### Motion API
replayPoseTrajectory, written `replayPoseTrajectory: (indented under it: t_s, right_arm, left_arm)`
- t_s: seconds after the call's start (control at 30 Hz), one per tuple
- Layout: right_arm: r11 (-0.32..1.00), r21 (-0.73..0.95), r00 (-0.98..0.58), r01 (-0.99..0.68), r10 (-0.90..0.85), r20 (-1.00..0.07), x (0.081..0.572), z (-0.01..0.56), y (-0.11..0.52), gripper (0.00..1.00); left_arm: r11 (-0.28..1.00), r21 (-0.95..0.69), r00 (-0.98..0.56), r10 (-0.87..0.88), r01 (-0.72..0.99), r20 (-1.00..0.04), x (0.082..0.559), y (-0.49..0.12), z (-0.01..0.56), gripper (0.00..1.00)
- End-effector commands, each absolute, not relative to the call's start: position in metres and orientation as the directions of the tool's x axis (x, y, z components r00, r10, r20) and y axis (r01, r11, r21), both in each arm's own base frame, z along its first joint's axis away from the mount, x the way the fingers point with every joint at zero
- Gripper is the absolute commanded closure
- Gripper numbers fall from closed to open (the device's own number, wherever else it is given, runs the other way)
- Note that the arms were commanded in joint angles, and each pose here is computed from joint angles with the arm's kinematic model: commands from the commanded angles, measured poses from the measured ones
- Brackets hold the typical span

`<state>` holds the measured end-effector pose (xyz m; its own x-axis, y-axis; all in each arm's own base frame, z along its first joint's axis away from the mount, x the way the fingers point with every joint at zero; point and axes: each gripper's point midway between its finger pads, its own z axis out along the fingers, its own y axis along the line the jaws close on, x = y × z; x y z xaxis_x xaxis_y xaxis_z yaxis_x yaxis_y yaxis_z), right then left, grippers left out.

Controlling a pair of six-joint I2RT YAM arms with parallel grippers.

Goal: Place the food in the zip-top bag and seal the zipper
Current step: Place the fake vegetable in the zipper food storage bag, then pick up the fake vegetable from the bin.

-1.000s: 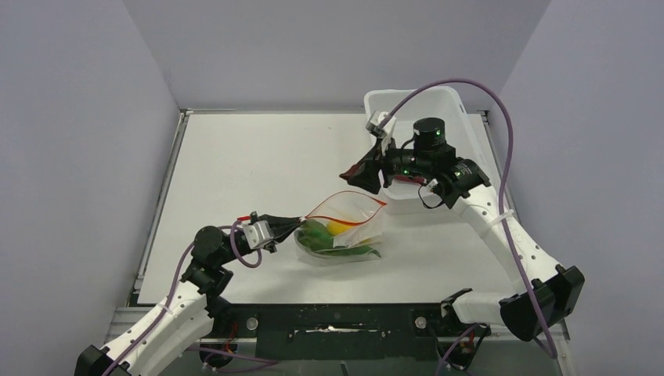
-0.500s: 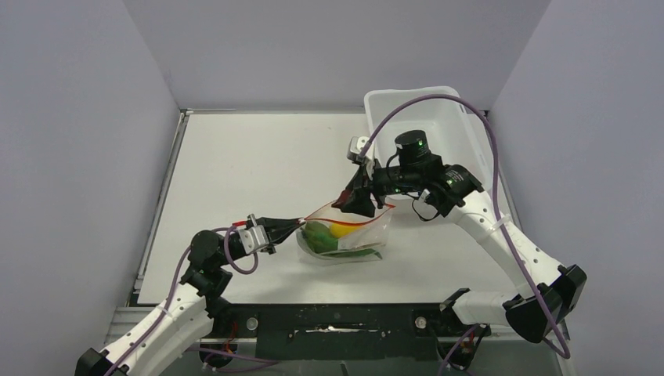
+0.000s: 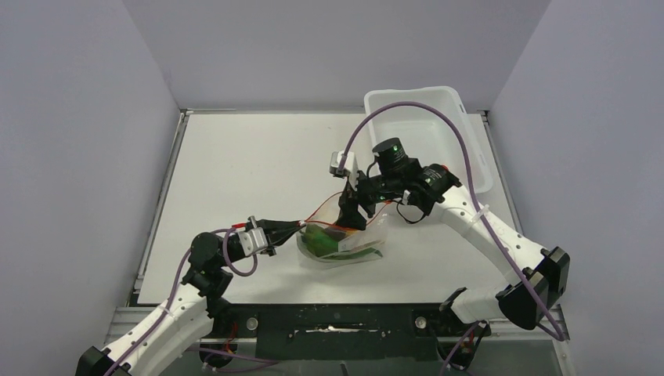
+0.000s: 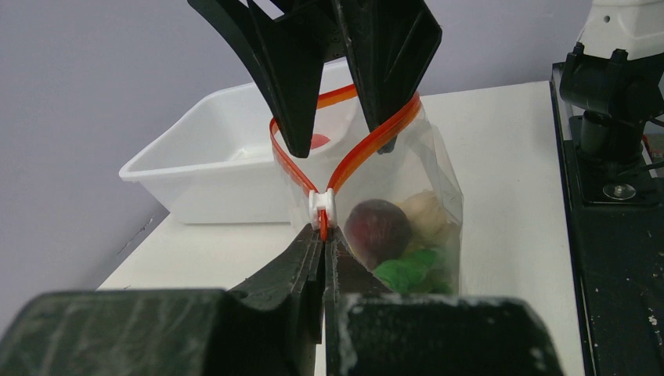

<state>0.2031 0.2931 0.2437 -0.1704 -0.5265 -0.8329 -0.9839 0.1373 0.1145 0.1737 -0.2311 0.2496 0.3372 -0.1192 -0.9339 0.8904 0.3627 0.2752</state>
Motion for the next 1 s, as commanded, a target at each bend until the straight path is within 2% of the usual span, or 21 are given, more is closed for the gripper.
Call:
replayPoseTrajectory:
  t_s: [0.0, 0.33, 0.6, 0.73, 0.83, 0.97]
  right_arm:
    - [0.189, 0.05, -0.141, -0.981, -0.507, -0.85, 0.216, 0.264, 0.294, 0.31]
    - [0.24, 0.007, -0.104, -0.971, -0.395, -0.913, 0.225, 0.31, 0.297, 0.29]
    - [0.49, -0.036, -0.103, -0.871, -0.253, -0.962, 0.265, 0.354, 0.265, 0.27]
    - [0.701, 0.014, -0.137, -0.713, -0.119, -0.983, 0.299, 0.373, 0.222, 0.27]
    - [0.842, 0.028, -0.181, -0.539, -0.084, -0.98, 0.326, 0.369, 0.181, 0.27]
    - [0.931, 0.033, -0.272, -0.365, -0.073, -0.96, 0.348, 0.359, 0.148, 0.27]
  left_arm:
    - [0.358, 0.329, 0.406, -0.165, 0.874, -0.899, 0.166, -0.231, 0.269, 1.0]
    - [0.345, 0.335, 0.402, -0.144, 0.877, -0.904, 0.166, -0.232, 0.265, 1.0]
    - [0.335, 0.341, 0.404, -0.138, 0.878, -0.904, 0.164, -0.232, 0.264, 1.0]
    - [0.337, 0.34, 0.402, -0.132, 0.878, -0.906, 0.165, -0.232, 0.262, 1.0]
    - [0.331, 0.341, 0.4, -0.129, 0.88, -0.907, 0.164, -0.232, 0.262, 1.0]
    - [0.321, 0.341, 0.399, -0.134, 0.883, -0.907, 0.163, -0.233, 0.262, 1.0]
